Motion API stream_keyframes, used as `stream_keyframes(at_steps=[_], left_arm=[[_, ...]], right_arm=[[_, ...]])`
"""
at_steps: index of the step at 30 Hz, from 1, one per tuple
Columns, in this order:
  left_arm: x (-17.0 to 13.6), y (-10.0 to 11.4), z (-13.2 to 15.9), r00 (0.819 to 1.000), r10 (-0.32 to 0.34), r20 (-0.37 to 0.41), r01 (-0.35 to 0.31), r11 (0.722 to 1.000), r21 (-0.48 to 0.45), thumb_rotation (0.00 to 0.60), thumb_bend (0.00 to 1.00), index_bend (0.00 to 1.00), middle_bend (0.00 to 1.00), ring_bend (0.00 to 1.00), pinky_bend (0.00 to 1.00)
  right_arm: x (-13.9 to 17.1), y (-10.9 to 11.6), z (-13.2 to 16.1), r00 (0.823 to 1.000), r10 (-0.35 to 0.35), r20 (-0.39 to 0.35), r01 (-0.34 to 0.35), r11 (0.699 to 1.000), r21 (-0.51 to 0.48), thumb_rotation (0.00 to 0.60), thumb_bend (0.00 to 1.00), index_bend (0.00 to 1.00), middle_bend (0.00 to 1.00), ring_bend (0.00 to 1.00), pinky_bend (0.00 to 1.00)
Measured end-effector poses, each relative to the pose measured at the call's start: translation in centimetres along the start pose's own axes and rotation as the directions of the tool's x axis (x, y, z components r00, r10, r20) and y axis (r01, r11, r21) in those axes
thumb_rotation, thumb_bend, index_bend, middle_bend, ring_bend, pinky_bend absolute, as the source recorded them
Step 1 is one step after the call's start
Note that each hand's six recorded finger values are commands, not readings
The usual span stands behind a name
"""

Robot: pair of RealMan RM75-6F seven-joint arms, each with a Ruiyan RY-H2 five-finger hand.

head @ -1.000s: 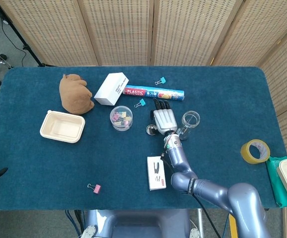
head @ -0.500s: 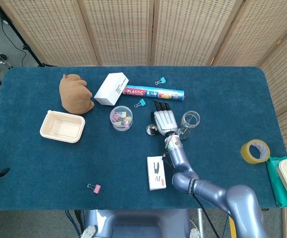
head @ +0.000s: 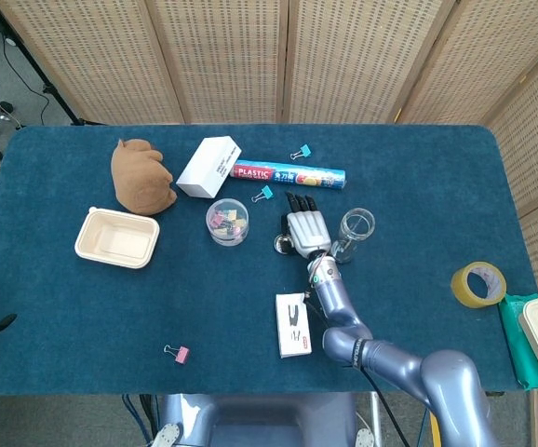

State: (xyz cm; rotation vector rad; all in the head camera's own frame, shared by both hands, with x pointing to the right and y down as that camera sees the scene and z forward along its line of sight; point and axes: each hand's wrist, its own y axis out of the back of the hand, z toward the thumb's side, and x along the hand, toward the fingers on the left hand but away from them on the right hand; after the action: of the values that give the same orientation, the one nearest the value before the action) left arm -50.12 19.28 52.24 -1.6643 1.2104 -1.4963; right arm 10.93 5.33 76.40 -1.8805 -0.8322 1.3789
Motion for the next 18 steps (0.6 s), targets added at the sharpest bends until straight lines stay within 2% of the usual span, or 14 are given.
stream_keyframes(at_steps=[13, 18], left_arm=[[-0.01, 0.21, -0.17, 1.0, -0.002, 0.001, 0.002, 1.0, -0.007, 0.6, 0.0, 0.0, 0.0, 0.0, 0.0], [0.0, 0.21, -0.13, 1.0, -0.002, 0.003, 0.002, 1.0, -0.007, 0.6, 0.0, 0.0, 0.0, 0.0, 0.0]], right_arm=[[-0.13, -0.47, 0.13, 1.0, 0.009, -0.002, -0.009, 1.0, 0.013, 0.6, 0.45, 0.55, 0.0, 0.0, 0.0], [-0.1, -0.44, 0.01, 1.0, 0.001, -0.002, -0.001, 1.0, 0.017, 0.6, 0.5, 0.61, 0.0, 0.0, 0.0]])
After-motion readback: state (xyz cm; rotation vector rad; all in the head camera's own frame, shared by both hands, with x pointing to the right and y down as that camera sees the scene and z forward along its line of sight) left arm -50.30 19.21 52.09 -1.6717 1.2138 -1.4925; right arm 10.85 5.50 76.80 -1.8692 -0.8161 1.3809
